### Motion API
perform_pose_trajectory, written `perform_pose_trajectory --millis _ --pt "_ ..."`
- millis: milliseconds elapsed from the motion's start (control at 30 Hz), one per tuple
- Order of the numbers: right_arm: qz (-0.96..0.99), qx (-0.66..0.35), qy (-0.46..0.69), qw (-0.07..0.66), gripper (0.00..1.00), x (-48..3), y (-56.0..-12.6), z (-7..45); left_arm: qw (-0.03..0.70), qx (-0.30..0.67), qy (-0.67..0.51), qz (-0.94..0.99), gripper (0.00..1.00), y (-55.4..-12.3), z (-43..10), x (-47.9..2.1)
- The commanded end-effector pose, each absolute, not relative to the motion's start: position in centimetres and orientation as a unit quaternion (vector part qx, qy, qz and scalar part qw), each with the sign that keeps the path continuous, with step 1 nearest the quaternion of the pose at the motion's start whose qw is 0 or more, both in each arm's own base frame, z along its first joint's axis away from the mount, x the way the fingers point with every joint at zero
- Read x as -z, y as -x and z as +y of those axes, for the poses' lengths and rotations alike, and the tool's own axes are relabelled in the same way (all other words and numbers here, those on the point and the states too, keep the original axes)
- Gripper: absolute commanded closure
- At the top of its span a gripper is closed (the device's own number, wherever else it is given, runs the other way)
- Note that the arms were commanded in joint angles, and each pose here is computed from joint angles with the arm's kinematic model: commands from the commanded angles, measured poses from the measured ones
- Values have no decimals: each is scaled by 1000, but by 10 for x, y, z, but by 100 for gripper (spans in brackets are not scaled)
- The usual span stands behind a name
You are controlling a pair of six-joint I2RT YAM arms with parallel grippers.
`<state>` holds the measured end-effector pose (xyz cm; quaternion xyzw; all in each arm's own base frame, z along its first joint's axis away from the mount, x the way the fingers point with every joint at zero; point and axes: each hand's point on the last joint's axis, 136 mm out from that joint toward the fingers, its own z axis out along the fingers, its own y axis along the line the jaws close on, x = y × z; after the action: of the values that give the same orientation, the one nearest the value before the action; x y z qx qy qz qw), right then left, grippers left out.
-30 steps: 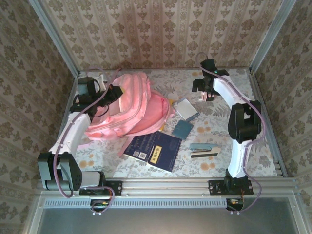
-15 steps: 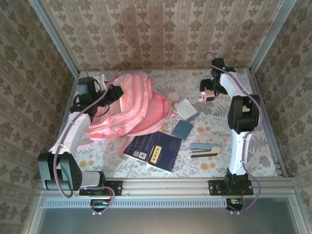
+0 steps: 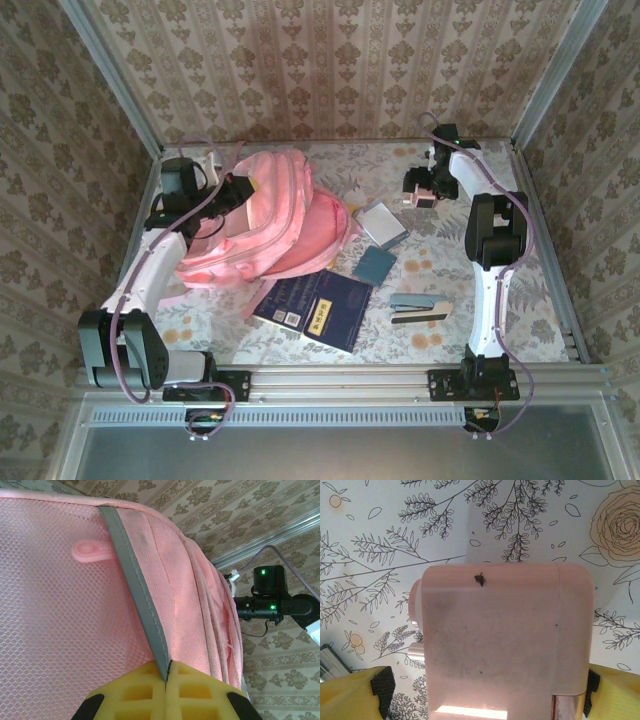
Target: Pack books, pencil case, and school supplies into a backpack
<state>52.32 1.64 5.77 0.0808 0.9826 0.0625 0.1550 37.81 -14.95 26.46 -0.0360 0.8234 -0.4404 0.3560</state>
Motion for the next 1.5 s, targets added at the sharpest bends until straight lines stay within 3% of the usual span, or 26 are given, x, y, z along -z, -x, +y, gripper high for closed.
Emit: perform_pose_trajectory --millis 0,500,633,933,1200,1467 --pt "984 -49 -85 147 8 -58 -517 14 397 466 -7 791 100 -377 -159 -298" --pt "985 -21 -118 127 23 -41 -521 3 393 463 -6 794 100 -378 -160 -294" --pt "985 -28 -119 124 34 -42 -519 6 391 462 -4 796 100 -380 -160 -292" --pt "967 -36 -142 208 38 -121 -515 4 391 466 -25 794 100 -378 -165 -301" --pt "926 -132 -155 319 41 -198 -457 51 427 416 -119 794 100 -340 -178 -373" --pt "900 -248 -71 350 41 -243 -382 131 426 459 -191 756 100 -310 -192 -405"
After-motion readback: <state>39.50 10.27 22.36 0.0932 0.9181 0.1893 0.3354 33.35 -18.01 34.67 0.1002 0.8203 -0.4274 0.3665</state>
